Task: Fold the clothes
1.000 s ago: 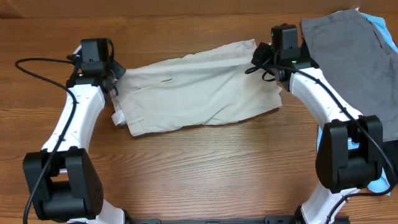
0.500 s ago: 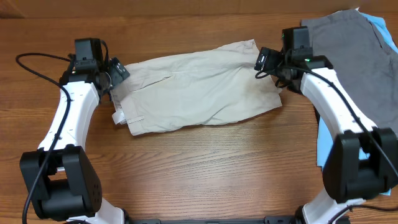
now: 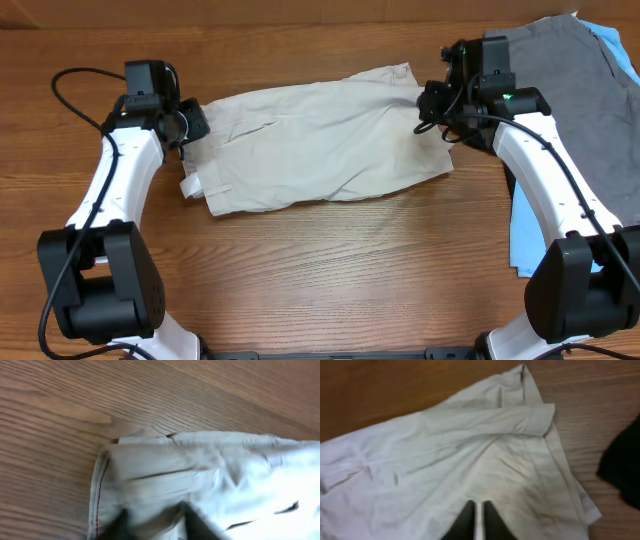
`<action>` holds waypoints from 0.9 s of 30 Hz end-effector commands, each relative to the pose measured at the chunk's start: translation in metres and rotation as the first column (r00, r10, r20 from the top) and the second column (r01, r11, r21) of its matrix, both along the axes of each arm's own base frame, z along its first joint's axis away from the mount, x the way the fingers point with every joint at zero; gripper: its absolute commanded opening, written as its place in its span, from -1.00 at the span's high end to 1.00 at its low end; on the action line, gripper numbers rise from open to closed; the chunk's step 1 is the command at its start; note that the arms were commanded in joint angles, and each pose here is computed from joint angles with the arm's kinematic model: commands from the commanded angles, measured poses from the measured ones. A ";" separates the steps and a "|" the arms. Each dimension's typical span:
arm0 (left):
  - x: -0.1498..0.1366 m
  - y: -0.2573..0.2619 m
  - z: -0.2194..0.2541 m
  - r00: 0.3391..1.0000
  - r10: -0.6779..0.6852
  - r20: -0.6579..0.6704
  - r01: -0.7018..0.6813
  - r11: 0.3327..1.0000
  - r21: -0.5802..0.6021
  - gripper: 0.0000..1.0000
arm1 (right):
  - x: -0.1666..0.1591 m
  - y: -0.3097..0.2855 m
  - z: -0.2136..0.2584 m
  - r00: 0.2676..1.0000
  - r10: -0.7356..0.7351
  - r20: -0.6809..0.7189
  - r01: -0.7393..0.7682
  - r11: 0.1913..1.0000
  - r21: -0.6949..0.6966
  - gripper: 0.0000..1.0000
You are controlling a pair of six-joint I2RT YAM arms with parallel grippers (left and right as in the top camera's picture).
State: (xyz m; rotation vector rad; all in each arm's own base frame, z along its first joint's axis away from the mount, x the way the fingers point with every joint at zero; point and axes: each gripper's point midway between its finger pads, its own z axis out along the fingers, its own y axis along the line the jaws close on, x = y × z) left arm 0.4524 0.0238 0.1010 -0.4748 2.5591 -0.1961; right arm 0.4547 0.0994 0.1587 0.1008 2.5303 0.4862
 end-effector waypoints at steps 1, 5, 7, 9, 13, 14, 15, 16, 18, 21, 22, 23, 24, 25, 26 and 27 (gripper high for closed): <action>0.005 -0.018 0.006 0.997 -0.082 0.014 0.082 0.997 -0.008 0.92 | 0.005 0.018 0.016 0.997 0.053 0.053 -0.055 0.998 0.036 0.92; 0.002 -0.033 0.025 0.990 -0.136 0.034 0.136 0.990 0.025 0.92 | 0.006 0.035 0.003 0.995 0.088 0.038 -0.089 0.995 0.034 0.92; 0.000 -0.033 0.032 0.992 -0.127 0.026 0.125 0.990 0.071 0.92 | 0.007 0.041 -0.006 0.995 0.100 0.025 -0.101 0.994 0.033 0.92; -0.004 -0.017 0.036 0.998 -0.070 -0.010 0.070 0.979 0.190 0.92 | 0.009 0.045 -0.014 0.994 0.105 0.018 -0.106 0.994 0.033 0.92; -0.012 0.022 0.039 0.996 0.087 -0.018 -0.076 0.937 0.341 0.54 | 0.013 0.046 -0.022 0.994 0.106 0.010 -0.106 0.994 0.032 0.92; -0.012 0.035 0.042 0.992 0.124 -0.008 -0.112 0.921 0.374 -0.26 | 0.013 0.046 -0.023 0.994 0.106 0.006 -0.106 0.994 0.031 0.92; -0.011 0.039 0.043 0.991 0.133 0.003 -0.125 0.917 0.379 -0.56 | 0.013 0.046 -0.023 0.994 0.106 0.007 -0.106 0.994 0.031 0.92; -0.009 0.042 0.045 0.990 0.142 0.017 -0.138 0.914 0.381 -0.77 | 0.013 0.046 -0.023 0.994 0.106 0.008 -0.106 0.994 0.031 0.92; -0.004 0.046 0.049 0.988 0.150 0.041 -0.154 0.914 0.375 -1.00 | 0.013 0.046 -0.023 0.994 0.106 0.011 -0.106 0.994 0.032 0.92; -0.001 0.036 0.065 0.993 0.115 0.034 -0.120 0.940 0.320 -0.94 | 0.012 0.045 -0.024 0.994 0.106 0.002 -0.106 0.994 0.031 0.92; -0.001 0.031 0.073 0.994 0.101 0.029 -0.105 0.948 0.301 -0.89 | 0.011 0.045 -0.025 0.994 0.106 -0.003 -0.106 0.994 0.030 0.92; 0.001 0.017 0.091 0.998 0.058 0.028 -0.063 0.967 0.245 -0.65 | 0.009 0.045 -0.026 0.994 0.106 -0.011 -0.106 0.994 0.030 0.92; 0.002 0.007 0.101 0.999 0.022 0.035 -0.029 0.977 0.214 -0.43 | 0.008 0.045 -0.027 0.994 0.106 -0.017 -0.105 0.994 0.029 0.92; 0.005 -0.004 0.110 0.998 -0.035 0.044 0.026 0.982 0.189 -0.06 | 0.008 0.045 -0.027 0.994 0.106 -0.018 -0.105 0.994 0.029 0.92; 0.007 -0.017 0.119 0.993 -0.101 0.061 0.090 0.982 0.167 0.41 | 0.008 0.045 -0.027 0.994 0.106 -0.019 -0.105 0.994 0.029 0.92; 0.009 -0.026 0.123 0.988 -0.138 0.075 0.126 0.980 0.153 0.77 | 0.008 0.045 -0.027 0.994 0.106 -0.019 -0.105 0.994 0.030 0.92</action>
